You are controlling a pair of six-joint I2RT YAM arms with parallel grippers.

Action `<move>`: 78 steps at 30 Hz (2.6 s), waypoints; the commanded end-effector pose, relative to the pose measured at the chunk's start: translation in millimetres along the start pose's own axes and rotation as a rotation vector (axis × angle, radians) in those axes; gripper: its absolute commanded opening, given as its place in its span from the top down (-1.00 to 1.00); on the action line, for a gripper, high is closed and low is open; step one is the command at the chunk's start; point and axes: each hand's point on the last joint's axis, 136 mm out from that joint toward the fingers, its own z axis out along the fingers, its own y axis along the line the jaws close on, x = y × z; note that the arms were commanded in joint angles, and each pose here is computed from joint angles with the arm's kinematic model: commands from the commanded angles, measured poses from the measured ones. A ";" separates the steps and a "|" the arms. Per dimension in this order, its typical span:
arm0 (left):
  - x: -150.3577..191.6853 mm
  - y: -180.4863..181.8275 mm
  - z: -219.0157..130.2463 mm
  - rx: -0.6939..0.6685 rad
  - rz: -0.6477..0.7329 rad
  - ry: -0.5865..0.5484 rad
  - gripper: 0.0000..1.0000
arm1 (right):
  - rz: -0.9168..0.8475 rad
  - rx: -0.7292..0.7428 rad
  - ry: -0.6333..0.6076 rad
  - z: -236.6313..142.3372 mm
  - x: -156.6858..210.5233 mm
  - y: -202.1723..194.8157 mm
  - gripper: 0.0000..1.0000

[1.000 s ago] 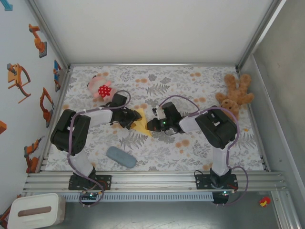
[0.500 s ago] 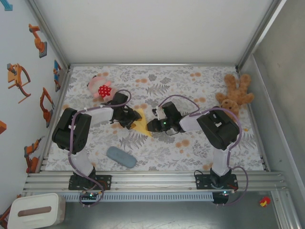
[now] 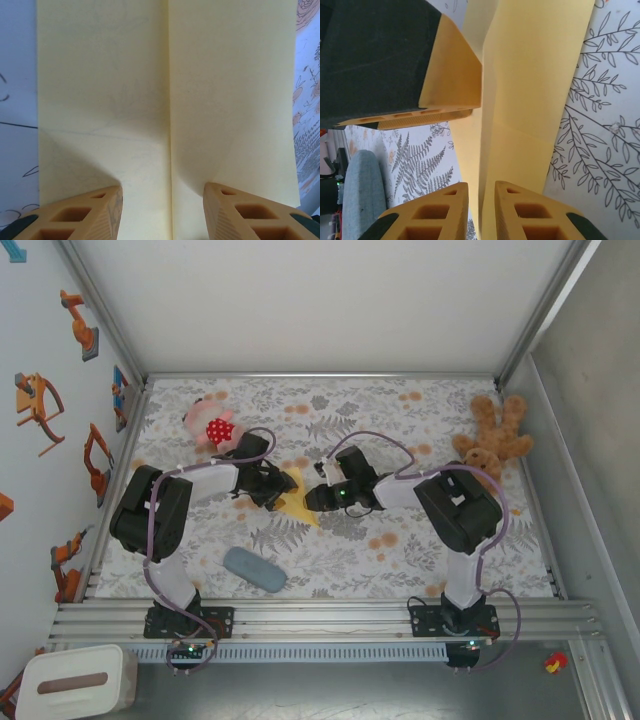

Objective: Fold a paper plane with a square sheet of paper (pick it up from the middle)
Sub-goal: Fourth fold the wing at the center of the table.

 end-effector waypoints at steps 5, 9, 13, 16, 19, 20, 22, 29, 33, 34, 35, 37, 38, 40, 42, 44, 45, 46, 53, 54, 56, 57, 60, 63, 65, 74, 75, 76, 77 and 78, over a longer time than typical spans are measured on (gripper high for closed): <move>17.1 52.9 12.0 -0.188 -0.077 0.059 0.06 | -0.032 0.001 0.026 11.4 0.6 -1.2 0.59; 17.0 51.8 11.5 -0.184 -0.075 0.058 0.06 | -0.032 -0.006 0.031 14.6 -0.3 -1.7 0.60; 16.7 51.2 10.8 -0.180 -0.073 0.056 0.06 | -0.028 -0.010 0.038 15.9 0.6 -2.2 0.71; 16.4 49.2 10.0 -0.172 -0.069 0.052 0.06 | -0.024 -0.009 0.051 16.5 3.3 -3.3 0.83; 14.8 43.8 7.8 -0.149 -0.059 0.042 0.06 | -0.017 -0.001 0.069 16.3 8.1 -5.5 0.92; 14.1 41.1 6.2 -0.139 -0.052 0.036 0.06 | -0.014 0.002 0.077 16.3 9.8 -6.3 0.93; 11.3 34.1 2.6 -0.113 -0.035 0.020 0.04 | -0.008 0.005 0.094 16.0 12.4 -6.4 0.98; 1.2 -2.1 -20.7 0.034 0.064 -0.069 -0.05 | 0.038 0.004 0.157 15.4 20.2 -5.3 1.00; -2.1 -10.0 -33.2 0.086 0.095 -0.123 -0.06 | 0.065 -0.002 0.184 16.0 22.5 -4.1 1.00; -2.3 -11.3 -35.5 0.100 0.100 -0.133 -0.05 | 0.072 -0.004 0.191 16.2 23.2 -3.7 1.00; -2.4 -11.9 -36.5 0.111 0.103 -0.139 -0.04 | 0.075 -0.010 0.196 16.4 23.1 -2.5 1.00; -1.3 -14.4 -37.7 0.137 0.113 -0.142 -0.01 | 0.088 -0.016 0.210 17.5 23.9 -2.2 1.00; -1.0 -17.1 -38.2 0.156 0.120 -0.142 0.02 | 0.094 -0.020 0.215 18.1 24.5 -1.5 1.00; 1.0 -22.9 -37.2 0.193 0.135 -0.130 0.10 | 0.107 -0.028 0.220 19.3 24.2 -0.6 1.00; 2.7 -27.6 -35.0 0.224 0.148 -0.118 0.18 | 0.121 -0.040 0.224 19.6 23.9 0.1 1.00; 4.7 -34.4 -32.9 0.264 0.162 -0.100 0.27 | 0.134 -0.043 0.229 20.0 24.4 -0.3 1.00; 5.6 -37.5 -31.7 0.282 0.169 -0.091 0.30 | 0.136 -0.046 0.228 19.6 23.5 0.4 1.00; 6.2 -40.6 -30.8 0.300 0.172 -0.082 0.34 | 0.140 -0.046 0.229 19.9 23.3 -0.1 1.00; 5.9 -42.4 -19.4 0.317 0.164 -0.050 0.54 | 0.156 -0.047 0.227 18.2 21.9 -2.3 1.00; 5.8 -41.4 -17.6 0.316 0.161 -0.047 0.57 | 0.158 -0.047 0.228 18.4 22.1 -2.9 1.00; 5.8 -41.2 -15.1 0.317 0.159 -0.041 0.59 | 0.158 -0.047 0.226 18.1 21.3 -2.9 1.00; 5.4 -40.9 -13.9 0.316 0.157 -0.040 0.60 | 0.160 -0.045 0.227 17.9 21.7 -3.1 1.00; 4.2 -38.0 -10.8 0.306 0.152 -0.038 0.64 | 0.163 -0.046 0.225 17.4 21.2 -3.2 1.00; 1.9 -33.5 -8.5 0.291 0.139 -0.040 0.67 | 0.163 -0.047 0.223 16.5 19.8 -2.5 1.00; 0.6 -31.3 -7.1 0.282 0.133 -0.042 0.68 | 0.161 -0.047 0.218 14.1 18.3 -1.4 0.97; -4.3 -25.5 -4.7 0.250 0.124 -0.042 0.72 | 0.110 -0.098 0.210 -0.5 18.8 14.4 0.70; -4.6 -25.8 -4.7 0.250 0.124 -0.043 0.73 | 0.105 -0.109 0.209 -1.8 19.2 17.0 0.68; -5.0 -25.8 -4.6 0.250 0.126 -0.043 0.73 | 0.104 -0.116 0.211 -2.5 20.2 18.3 0.68; -5.2 -25.7 -4.4 0.249 0.124 -0.042 0.73 | 0.103 -0.118 0.213 -3.6 21.6 18.9 0.67; -5.7 -26.3 -4.7 0.249 0.126 -0.044 0.73 | 0.102 -0.118 0.214 -4.5 23.0 19.1 0.66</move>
